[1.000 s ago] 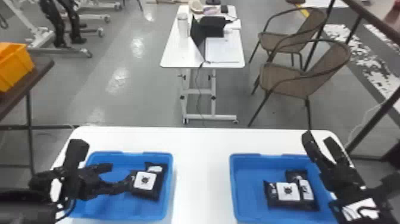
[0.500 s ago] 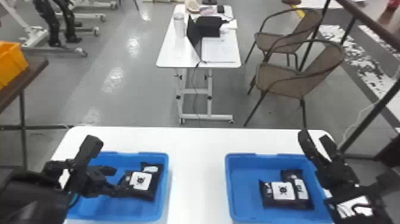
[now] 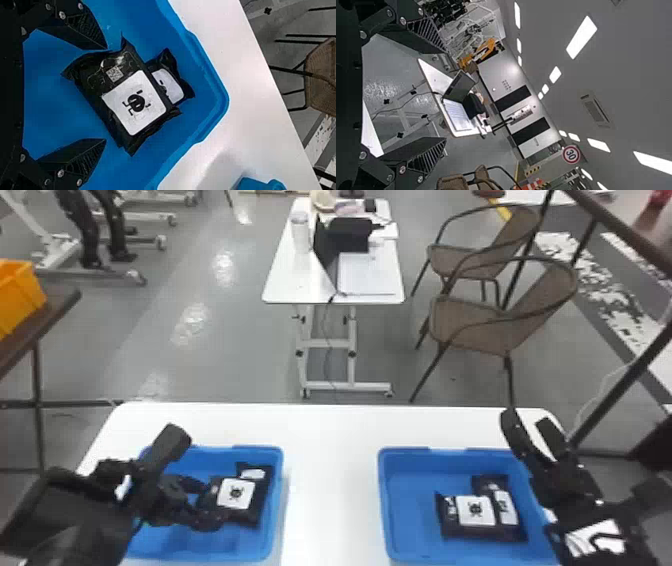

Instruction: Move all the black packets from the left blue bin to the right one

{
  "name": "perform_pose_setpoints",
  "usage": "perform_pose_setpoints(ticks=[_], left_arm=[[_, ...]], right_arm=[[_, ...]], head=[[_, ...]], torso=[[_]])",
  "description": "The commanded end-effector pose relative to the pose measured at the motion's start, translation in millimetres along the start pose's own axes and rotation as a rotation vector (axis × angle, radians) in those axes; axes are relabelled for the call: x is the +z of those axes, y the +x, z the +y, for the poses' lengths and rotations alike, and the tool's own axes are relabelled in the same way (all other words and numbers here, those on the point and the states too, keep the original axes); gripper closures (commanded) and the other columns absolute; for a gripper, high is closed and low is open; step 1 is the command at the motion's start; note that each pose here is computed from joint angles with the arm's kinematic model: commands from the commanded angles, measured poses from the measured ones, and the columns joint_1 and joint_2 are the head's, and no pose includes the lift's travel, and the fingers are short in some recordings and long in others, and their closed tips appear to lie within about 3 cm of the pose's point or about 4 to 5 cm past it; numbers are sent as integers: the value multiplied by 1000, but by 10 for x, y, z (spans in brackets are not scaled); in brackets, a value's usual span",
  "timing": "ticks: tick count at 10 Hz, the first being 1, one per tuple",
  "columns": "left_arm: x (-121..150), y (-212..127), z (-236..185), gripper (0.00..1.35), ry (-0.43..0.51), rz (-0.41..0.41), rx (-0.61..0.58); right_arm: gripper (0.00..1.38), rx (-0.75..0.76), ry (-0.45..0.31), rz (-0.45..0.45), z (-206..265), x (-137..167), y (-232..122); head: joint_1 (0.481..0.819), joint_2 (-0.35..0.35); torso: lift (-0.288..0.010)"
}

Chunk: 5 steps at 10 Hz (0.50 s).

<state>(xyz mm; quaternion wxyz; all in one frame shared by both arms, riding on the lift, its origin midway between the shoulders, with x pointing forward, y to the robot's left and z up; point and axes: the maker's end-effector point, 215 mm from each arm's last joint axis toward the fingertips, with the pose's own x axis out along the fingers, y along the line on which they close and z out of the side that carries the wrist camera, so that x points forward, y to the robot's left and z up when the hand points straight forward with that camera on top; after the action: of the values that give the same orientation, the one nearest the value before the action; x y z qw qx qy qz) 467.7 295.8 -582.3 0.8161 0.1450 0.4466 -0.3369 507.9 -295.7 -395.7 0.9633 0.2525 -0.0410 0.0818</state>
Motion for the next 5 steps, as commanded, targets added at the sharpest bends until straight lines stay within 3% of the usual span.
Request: perform_pose_setpoints(ticks=[1, 2, 3, 4, 5], left_arm=[[3, 119, -44, 240, 9, -15, -8], [21, 144, -18, 294, 17, -21, 12], [44, 142, 29, 432, 28, -27, 34], [68, 126, 59, 690, 29, -39, 43], [137, 124, 42, 776, 37, -65, 37]], right_arm=[[254, -2, 6, -1, -6, -8, -8], [254, -3, 8, 0, -10, -13, -11], [254, -5, 12, 1, -14, -21, -18], [256, -6, 13, 0, -18, -21, -25], [254, -5, 15, 1, -14, -31, -30]], head=[[695, 2], [695, -4], [695, -6], [695, -7], [695, -6]], torso=[[0], [0], [0], [0], [0]])
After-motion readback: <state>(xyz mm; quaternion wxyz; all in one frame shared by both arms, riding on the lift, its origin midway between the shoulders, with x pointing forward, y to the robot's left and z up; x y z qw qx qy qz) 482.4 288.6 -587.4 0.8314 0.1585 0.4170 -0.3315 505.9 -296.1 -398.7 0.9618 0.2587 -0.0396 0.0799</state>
